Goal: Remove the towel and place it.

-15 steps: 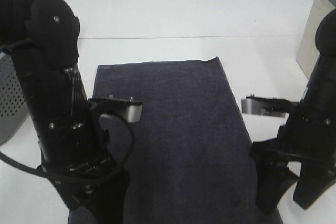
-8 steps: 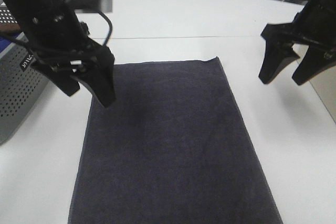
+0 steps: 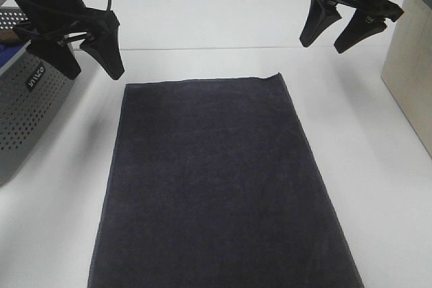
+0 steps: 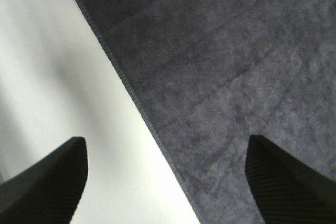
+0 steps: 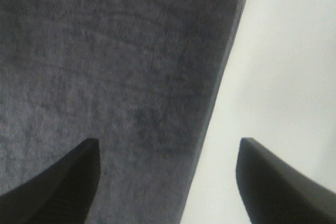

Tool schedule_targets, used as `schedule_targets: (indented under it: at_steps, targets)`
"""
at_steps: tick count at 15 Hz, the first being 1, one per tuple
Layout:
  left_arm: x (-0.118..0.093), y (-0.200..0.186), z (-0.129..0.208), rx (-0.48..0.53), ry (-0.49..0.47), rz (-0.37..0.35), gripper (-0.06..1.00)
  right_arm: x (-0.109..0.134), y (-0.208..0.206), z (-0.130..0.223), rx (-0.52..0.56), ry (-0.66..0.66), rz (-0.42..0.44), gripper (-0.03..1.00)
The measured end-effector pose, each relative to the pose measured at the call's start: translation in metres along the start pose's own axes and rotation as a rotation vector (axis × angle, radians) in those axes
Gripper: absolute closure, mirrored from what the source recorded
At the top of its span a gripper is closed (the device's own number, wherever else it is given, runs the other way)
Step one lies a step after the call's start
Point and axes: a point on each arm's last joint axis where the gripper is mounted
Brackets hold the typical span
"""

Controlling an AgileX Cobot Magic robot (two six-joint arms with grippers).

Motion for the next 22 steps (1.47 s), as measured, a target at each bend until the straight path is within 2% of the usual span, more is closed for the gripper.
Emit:
schedule_targets:
  at_steps: [2,5,10,12,14,17,20,22]
  targets:
    - [0.010,0.022,-0.014,0.012,-0.009,-0.001,0.13,-0.010,0.024,-0.024,-0.020,0.006,-0.039,0.26]
    - [0.021,0.057,-0.041,-0.016,-0.018,0.007,0.11,-0.026,0.057,-0.047,-0.037,0.004,-0.040,0.26]
    - [0.040,0.105,-0.074,-0.029,-0.019,0.016,0.12,-0.040,0.087,-0.059,-0.038,-0.005,-0.041,0.26]
    - [0.048,0.111,-0.083,-0.065,-0.029,0.024,0.12,-0.047,0.101,-0.057,-0.013,-0.004,-0.046,0.26]
    - [0.062,0.110,-0.086,-0.090,-0.059,0.036,0.12,-0.057,0.112,-0.055,-0.005,0.033,-0.088,0.26]
    - [0.084,0.112,-0.083,-0.088,-0.100,0.033,0.12,-0.079,0.117,-0.051,-0.008,0.091,-0.118,0.26]
    - [0.092,0.119,-0.080,-0.076,-0.125,0.048,0.12,-0.078,0.125,-0.050,-0.009,0.089,-0.161,0.26]
    - [0.095,0.120,-0.080,-0.077,-0.131,0.051,0.12,-0.080,0.132,-0.053,-0.042,0.096,-0.161,0.26]
Point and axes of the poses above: a point on each arm's last joint axis where the gripper is mounted, y pointing out along that axis toward the gripper, x along the wrist's bending axis when the last joint is at zero, z = x × y
